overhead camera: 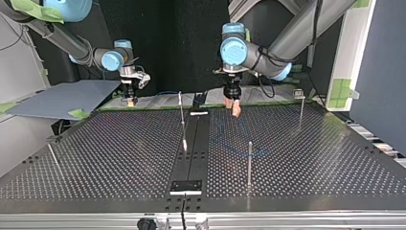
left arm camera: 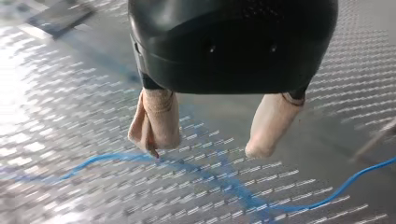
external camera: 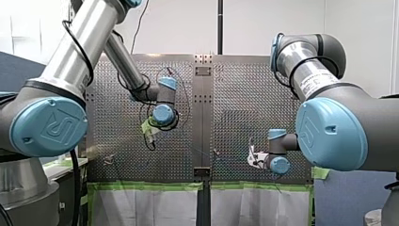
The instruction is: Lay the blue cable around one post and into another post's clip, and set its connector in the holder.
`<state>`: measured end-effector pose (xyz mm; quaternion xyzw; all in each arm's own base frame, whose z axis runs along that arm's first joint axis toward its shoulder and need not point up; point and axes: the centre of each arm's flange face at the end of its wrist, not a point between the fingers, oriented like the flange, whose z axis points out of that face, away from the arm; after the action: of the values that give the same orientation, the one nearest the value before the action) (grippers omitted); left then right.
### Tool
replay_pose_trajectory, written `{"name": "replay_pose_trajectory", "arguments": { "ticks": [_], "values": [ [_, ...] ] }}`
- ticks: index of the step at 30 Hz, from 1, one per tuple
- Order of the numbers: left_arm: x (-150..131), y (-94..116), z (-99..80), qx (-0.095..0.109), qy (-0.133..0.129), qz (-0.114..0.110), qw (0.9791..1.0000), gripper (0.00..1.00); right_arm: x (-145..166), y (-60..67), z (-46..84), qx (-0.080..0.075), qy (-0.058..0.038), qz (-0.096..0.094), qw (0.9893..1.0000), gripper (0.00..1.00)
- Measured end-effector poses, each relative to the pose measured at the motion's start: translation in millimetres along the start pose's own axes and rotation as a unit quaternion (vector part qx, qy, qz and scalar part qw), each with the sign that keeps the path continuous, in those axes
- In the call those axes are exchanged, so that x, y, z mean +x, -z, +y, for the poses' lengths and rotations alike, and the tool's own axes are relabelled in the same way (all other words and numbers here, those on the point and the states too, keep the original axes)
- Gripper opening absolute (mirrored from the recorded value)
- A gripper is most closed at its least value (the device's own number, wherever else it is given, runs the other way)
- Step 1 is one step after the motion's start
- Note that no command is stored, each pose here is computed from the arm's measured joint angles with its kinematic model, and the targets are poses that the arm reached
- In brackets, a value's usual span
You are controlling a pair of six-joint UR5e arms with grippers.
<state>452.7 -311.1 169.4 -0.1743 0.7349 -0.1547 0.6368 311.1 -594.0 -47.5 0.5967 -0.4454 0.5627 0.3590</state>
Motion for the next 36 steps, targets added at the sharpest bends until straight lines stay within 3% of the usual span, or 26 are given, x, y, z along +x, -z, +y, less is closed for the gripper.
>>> {"name": "replay_pose_trajectory", "arguments": {
  "ticks": [9,18,24,36],
  "values": [
    [-50.1,-10.9,4.7,-0.002,0.058,-0.049,0.9971,1.00,-1.4,0.1,0.9,0.000,-0.0010,-0.001,1.0000,0.00],
    [-89.7,-12.5,4.5,0.005,0.104,-0.085,0.9910,1.00,-2.7,0.1,1.3,0.003,-0.0011,-0.001,1.0000,0.00],
    [-121.0,-12.0,-1.0,0.030,0.142,-0.111,0.9831,1.00,-4.1,0.3,1.7,0.003,-0.0012,-0.002,1.0000,0.00],
    [-189.9,-12.6,6.8,0.069,0.203,-0.159,0.9636,1.00,-5.6,0.4,2.0,0.003,-0.0012,-0.002,1.0000,0.00]
  ]
}}
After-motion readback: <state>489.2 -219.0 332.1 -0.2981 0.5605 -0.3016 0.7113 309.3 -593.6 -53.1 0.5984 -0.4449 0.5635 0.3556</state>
